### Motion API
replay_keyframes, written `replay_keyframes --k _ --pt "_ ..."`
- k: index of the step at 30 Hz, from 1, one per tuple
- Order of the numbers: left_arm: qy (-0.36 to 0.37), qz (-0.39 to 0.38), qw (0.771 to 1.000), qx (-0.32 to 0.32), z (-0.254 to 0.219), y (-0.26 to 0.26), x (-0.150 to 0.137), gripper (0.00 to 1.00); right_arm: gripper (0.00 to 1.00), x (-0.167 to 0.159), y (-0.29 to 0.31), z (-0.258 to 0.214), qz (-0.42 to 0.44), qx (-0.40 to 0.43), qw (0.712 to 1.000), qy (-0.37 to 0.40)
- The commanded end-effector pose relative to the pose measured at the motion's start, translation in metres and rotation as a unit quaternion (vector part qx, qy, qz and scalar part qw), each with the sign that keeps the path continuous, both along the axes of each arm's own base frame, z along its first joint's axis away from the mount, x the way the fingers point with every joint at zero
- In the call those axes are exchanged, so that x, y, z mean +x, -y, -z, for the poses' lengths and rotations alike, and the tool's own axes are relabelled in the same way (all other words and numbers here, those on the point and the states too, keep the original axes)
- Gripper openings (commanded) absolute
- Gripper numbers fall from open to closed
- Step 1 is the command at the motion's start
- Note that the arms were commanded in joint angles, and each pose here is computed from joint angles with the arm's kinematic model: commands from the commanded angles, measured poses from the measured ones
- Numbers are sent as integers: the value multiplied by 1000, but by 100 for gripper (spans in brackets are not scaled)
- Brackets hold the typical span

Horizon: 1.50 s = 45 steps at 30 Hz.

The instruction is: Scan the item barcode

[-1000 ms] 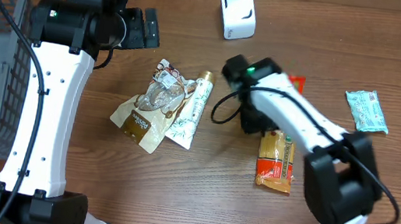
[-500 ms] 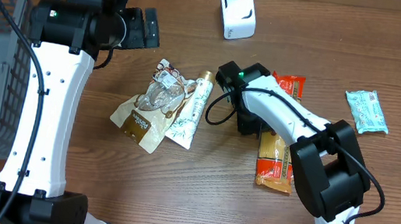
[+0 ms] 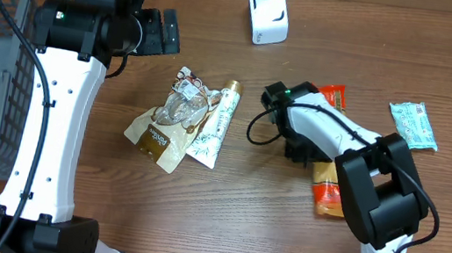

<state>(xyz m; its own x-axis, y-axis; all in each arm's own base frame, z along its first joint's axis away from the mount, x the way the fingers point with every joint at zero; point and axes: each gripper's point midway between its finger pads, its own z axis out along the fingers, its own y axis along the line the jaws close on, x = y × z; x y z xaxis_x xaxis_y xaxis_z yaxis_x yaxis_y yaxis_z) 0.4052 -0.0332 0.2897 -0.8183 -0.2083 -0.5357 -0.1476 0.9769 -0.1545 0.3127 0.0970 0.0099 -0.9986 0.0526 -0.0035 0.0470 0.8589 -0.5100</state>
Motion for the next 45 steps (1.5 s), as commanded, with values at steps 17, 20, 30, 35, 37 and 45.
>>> replay_keyframes --k 17,20,30,35,37,45 --pt "0 4 1000 11 1 -3 -1 100 4 9 -85 -75 -63 252 965 -21" --pt "0 4 1000 11 1 -3 -1 100 4 8 -130 -115 -105 406 908 -7" --pt "0 4 1000 11 1 -3 -1 100 4 10 -155 -117 -90 599 795 -19" --pt "0 4 1000 11 1 -3 -1 100 4 6 -126 -69 -22 605 796 -20" --pt "0 4 1000 11 1 -3 -1 100 8 5 -111 -53 -5 595 804 -16" --pt "0 4 1000 11 1 -3 -1 100 54 3 -88 -32 -12 551 835 -8"
